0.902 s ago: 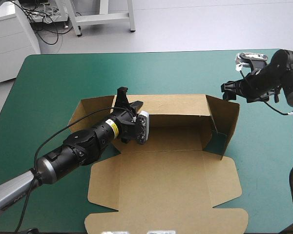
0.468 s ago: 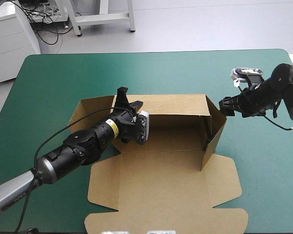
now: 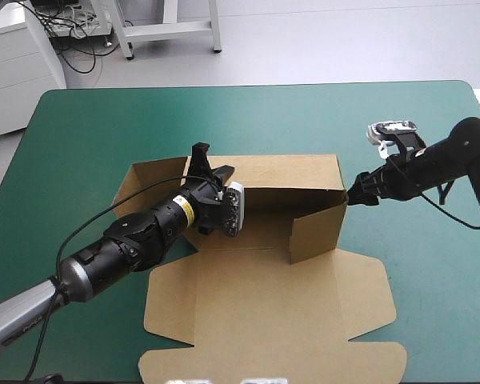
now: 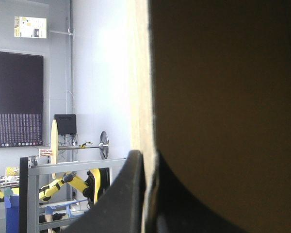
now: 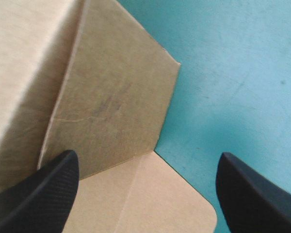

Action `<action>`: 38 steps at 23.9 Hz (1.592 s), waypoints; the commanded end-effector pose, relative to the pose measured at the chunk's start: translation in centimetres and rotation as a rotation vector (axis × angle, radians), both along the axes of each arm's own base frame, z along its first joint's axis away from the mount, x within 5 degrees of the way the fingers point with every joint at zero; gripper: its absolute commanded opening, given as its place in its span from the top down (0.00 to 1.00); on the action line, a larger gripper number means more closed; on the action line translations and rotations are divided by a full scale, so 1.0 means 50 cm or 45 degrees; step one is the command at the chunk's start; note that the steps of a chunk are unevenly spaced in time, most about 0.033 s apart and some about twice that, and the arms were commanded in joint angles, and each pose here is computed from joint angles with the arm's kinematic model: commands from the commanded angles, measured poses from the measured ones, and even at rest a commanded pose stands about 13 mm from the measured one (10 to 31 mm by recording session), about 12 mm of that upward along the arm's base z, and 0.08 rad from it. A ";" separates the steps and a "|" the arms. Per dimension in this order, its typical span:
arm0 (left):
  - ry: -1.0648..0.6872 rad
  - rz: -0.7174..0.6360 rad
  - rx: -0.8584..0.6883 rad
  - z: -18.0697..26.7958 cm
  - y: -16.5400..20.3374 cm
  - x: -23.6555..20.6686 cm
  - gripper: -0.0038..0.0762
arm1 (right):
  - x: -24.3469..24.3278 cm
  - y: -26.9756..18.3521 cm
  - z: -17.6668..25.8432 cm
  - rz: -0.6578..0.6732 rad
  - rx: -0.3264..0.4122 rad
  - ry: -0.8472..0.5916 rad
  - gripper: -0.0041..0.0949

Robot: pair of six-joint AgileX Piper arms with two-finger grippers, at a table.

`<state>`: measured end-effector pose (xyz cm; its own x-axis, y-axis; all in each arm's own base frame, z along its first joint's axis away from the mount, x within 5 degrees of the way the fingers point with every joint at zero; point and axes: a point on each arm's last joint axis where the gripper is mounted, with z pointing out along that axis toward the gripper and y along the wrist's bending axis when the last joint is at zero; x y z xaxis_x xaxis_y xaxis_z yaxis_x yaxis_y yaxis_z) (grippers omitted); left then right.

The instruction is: Fold the box

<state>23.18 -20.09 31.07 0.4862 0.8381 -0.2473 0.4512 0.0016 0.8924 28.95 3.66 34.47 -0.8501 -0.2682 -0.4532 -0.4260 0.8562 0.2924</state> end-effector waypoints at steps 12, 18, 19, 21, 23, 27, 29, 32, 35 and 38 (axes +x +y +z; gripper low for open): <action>-0.018 0.010 -0.041 0.021 0.002 -0.005 0.99 | -0.035 0.016 -0.046 0.114 0.107 -0.002 0.23; -0.019 0.010 -0.040 0.021 0.002 -0.005 0.99 | -0.060 0.025 -0.034 0.161 0.156 -0.118 0.23; -0.020 0.005 -0.042 0.021 0.001 -0.005 0.99 | -0.060 0.028 -0.029 0.180 0.173 -0.155 0.23; -0.024 0.002 -0.037 0.021 0.001 -0.006 0.99 | -0.053 0.046 -0.026 0.196 0.167 -0.224 0.23; -0.018 0.007 -0.043 0.021 0.002 -0.005 0.99 | -0.049 0.084 -0.028 0.266 0.120 -0.298 0.23; -0.018 0.012 -0.040 0.021 0.002 -0.005 0.99 | -0.046 0.111 -0.030 0.298 0.033 -0.376 0.23; -0.016 0.013 -0.042 0.021 0.002 -0.005 0.99 | -0.047 0.114 -0.033 0.305 -0.015 -0.378 0.23; -0.015 0.011 -0.045 0.021 0.002 -0.005 0.99 | -0.047 0.114 -0.034 0.309 -0.021 -0.378 0.29; -0.015 0.011 -0.045 0.021 0.002 -0.005 0.99 | -0.048 0.115 -0.034 0.314 -0.022 -0.374 0.46; -0.015 0.011 -0.045 0.021 0.002 -0.005 0.99 | -0.053 0.115 -0.036 0.339 -0.021 -0.347 0.69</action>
<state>23.21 -20.05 31.06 0.4844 0.8409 -0.2415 0.4492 -0.0022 0.8934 26.81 9.07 31.12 -0.6234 -0.4983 -0.6026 -0.6833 0.7218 0.1100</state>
